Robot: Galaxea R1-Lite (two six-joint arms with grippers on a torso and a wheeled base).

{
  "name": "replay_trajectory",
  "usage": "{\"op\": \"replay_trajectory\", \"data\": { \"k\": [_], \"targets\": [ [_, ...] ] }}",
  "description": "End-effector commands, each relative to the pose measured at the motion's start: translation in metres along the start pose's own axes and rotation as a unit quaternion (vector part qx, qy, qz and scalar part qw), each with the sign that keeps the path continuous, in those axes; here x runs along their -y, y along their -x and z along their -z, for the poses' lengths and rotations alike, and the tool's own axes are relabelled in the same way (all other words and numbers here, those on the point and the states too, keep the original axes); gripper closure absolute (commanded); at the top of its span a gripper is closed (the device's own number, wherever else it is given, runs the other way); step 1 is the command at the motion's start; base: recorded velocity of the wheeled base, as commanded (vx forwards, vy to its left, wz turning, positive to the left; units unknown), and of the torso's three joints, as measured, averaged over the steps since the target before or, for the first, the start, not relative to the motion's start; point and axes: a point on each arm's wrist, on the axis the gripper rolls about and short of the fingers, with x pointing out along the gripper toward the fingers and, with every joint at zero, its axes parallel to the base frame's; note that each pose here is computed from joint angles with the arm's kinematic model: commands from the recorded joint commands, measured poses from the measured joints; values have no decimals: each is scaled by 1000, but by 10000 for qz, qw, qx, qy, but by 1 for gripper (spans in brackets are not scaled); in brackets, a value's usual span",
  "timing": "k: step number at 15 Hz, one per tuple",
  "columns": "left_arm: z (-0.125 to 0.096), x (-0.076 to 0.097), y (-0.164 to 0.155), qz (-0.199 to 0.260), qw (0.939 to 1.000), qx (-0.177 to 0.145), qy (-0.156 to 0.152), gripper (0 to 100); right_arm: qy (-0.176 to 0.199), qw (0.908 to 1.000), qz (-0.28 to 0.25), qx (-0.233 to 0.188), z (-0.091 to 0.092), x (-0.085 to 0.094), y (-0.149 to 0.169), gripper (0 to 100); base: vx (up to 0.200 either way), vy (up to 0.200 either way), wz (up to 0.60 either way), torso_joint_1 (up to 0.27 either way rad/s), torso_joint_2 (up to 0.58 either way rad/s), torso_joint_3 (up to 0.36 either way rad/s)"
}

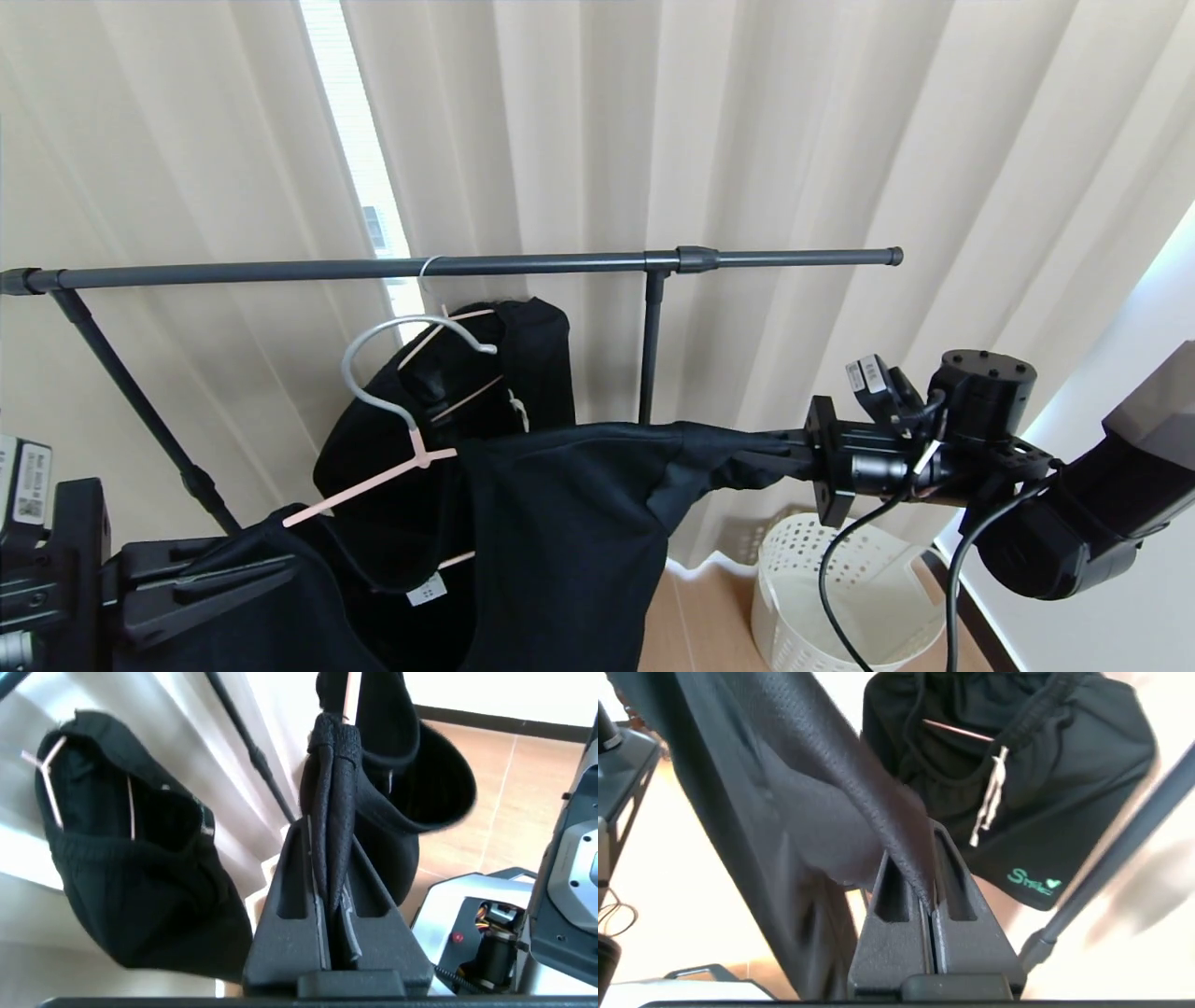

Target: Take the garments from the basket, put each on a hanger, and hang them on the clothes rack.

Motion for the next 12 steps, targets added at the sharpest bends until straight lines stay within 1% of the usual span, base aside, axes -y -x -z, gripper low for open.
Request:
{"op": "replay_trajectory", "data": {
  "k": [1, 3, 5, 6, 7, 9, 12],
  "targets": [
    [9, -2, 4, -259, 9993, -154, 241, 100, -8, 10000, 86, 35, -2, 6, 4, 100, 0, 0, 0, 0, 0, 0],
    [13, -6, 7, -452, 9977, -243, 443, 100, -95, 9997, 207, 71, -5, 12, 9, 100, 0, 0, 0, 0, 0, 0],
    [16, -11, 6, -541, 9956, -332, 686, 100, -228, 9991, 342, 117, -7, 21, 16, 100, 0, 0, 0, 0, 0, 0],
    [17, -12, 6, -566, 9950, -353, 747, 100, -279, 9988, 381, 128, -7, 23, 18, 100, 0, 0, 0, 0, 0, 0],
    [20, -17, 4, -626, 9932, -424, 883, 100, -352, 9981, 482, 155, -8, 30, 22, 100, 0, 0, 0, 0, 0, 0],
    [21, -24, 3, -683, 9914, -468, 1012, 100, -391, 9973, 604, 163, -4, 39, 28, 100, 0, 0, 0, 0, 0, 0],
    [20, -32, -1, -681, 9890, -489, 1216, 100, -379, 9971, 636, 169, -4, 41, 30, 100, 0, 0, 0, 0, 0, 0]
  ]
}}
